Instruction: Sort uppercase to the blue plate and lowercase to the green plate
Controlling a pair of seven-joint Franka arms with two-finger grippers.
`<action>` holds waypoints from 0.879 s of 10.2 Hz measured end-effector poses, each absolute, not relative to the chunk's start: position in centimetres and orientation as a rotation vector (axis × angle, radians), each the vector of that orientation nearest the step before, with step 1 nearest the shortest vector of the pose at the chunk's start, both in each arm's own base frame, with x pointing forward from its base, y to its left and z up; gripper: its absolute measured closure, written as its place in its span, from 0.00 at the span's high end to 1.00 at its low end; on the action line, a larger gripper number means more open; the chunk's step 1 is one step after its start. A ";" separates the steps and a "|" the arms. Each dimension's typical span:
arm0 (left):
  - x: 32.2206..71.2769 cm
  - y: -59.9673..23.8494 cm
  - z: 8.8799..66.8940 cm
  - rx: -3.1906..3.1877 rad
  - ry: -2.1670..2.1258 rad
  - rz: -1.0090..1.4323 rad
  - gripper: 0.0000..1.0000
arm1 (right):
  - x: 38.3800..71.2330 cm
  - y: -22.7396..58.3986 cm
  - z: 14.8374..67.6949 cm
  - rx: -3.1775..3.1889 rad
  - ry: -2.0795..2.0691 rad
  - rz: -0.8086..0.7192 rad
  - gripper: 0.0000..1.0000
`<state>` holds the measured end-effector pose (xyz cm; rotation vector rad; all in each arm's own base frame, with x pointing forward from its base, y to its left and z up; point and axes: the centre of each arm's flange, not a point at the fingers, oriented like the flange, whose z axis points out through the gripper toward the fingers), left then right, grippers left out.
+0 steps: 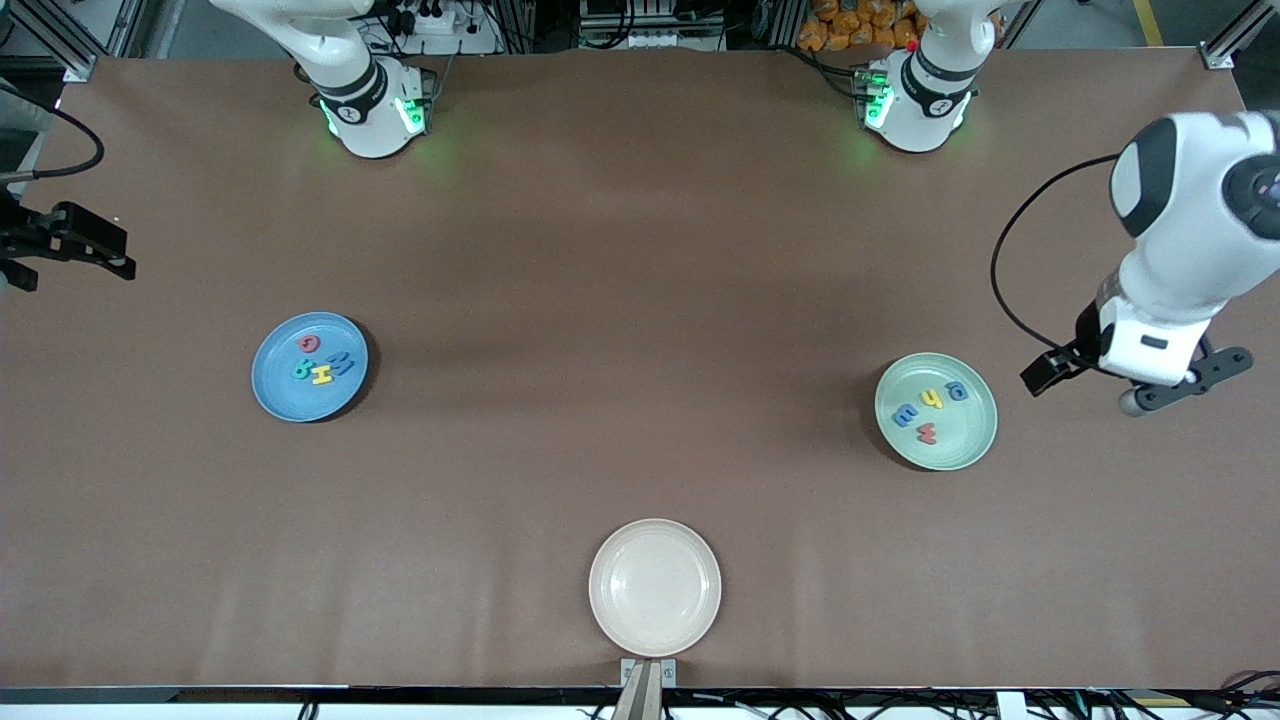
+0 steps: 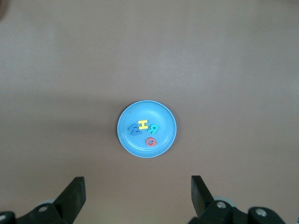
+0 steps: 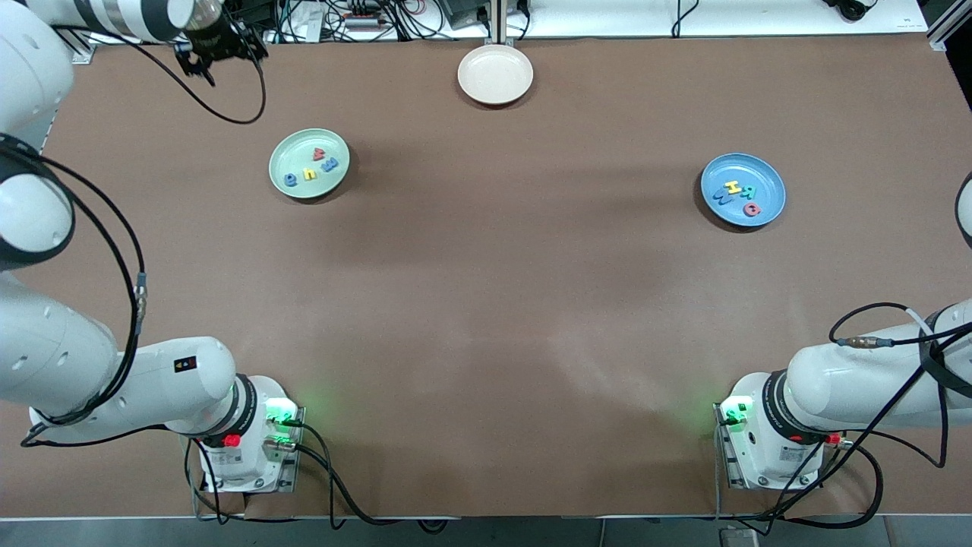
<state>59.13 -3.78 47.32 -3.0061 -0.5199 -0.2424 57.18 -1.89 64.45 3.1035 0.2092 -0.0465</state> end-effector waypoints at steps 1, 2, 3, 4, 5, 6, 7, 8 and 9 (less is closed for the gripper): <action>58.9 -4.1 49.8 -3.031 -0.421 -0.230 1.00 | 57.2 -1.9 64.5 3.104 0.209 -0.046 1.00; 58.8 -4.6 52.9 -3.058 -0.316 -0.217 1.00 | 57.2 -1.9 64.5 3.104 0.209 -0.046 1.00; 58.4 -5.1 55.5 -3.089 -0.241 -0.212 1.00 | 57.2 -1.9 64.5 3.103 0.209 -0.046 1.00; 57.8 -5.1 57.5 -3.117 -0.154 -0.194 1.00 | 57.2 -1.9 64.5 3.103 0.209 -0.046 1.00; 57.0 -4.6 59.0 -3.127 -0.062 -0.156 1.00 | 57.2 -1.9 64.5 3.103 0.209 -0.046 1.00; 56.1 -4.1 60.4 -3.126 0.013 -0.110 1.00 | 57.2 -1.9 64.5 3.103 0.209 -0.046 1.00; 55.5 -4.1 61.6 -3.124 0.055 -0.085 1.00 | 57.2 -1.9 64.5 3.103 0.209 -0.046 1.00; 55.1 -4.7 62.5 -3.123 0.080 -0.079 1.00 | 57.2 -1.9 64.5 3.103 0.210 -0.046 1.00; 54.8 -5.3 63.2 -3.123 0.099 -0.071 1.00 | 57.2 -1.9 64.5 3.103 0.209 -0.046 1.00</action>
